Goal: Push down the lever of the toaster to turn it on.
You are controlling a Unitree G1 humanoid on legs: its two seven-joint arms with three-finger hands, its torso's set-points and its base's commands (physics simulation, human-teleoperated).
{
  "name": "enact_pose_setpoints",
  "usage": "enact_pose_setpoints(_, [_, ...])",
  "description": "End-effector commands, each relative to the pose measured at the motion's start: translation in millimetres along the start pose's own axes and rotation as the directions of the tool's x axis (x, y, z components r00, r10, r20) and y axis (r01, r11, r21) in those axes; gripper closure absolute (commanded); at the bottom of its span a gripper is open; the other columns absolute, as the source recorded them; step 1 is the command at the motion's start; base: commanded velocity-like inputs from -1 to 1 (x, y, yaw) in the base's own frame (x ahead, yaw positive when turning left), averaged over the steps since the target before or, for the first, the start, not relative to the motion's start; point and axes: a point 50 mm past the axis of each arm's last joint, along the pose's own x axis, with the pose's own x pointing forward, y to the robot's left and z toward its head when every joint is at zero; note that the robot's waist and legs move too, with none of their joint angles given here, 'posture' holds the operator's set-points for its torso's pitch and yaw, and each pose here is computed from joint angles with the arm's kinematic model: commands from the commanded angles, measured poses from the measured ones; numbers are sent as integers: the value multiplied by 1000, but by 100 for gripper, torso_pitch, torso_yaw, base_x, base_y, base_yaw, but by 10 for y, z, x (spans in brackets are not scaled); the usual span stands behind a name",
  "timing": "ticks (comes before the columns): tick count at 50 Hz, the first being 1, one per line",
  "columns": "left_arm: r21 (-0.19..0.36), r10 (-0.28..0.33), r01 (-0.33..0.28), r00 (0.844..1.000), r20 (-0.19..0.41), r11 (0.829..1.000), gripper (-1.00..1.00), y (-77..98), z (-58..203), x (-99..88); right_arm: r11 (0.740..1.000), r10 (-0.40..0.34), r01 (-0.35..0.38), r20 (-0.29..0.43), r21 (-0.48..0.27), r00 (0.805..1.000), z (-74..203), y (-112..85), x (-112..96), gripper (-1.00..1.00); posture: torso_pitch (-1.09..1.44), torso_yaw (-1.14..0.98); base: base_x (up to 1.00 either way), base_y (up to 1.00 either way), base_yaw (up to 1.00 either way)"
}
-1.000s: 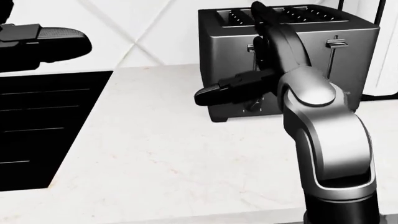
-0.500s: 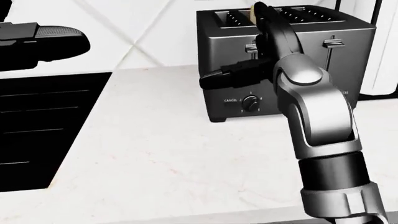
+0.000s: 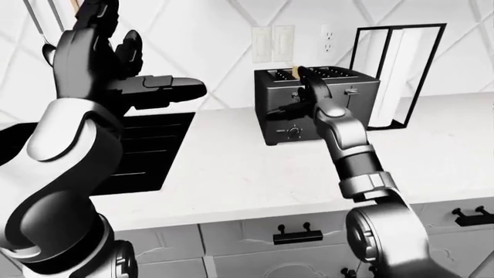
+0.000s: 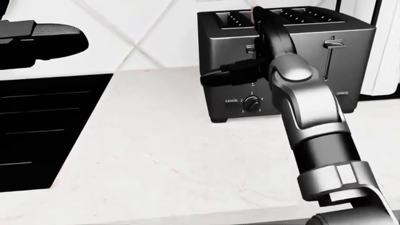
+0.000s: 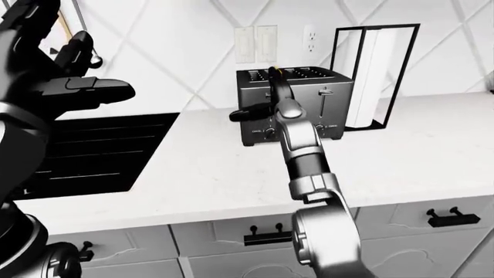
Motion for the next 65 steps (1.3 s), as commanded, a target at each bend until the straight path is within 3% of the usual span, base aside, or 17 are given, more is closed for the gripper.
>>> enact_pose_setpoints(1, [-8,4,-4,998,61,1000,-100,4,115,-6,1000,-15,15,109,-4,994,264,-28,-5,-100,-46,0,0,0,0])
enact_pose_setpoints(27, [-9,5,-4,998,63,1000,-100,7,116,-7,1000,-1,2,65,-13,998,179,29,120,-100,-46,0,0,0,0])
enact_pose_setpoints(47, [-9,7,-6,998,64,1000,-100,11,128,-5,998,37,-39,-53,-48,998,4,80,137,-100,-46,0,0,0,0])
enact_pose_setpoints(65, [-9,7,-6,998,64,1000,-100,14,117,-4,997,49,-55,-108,-48,993,-174,108,140,-100,-46,0,0,0,0])
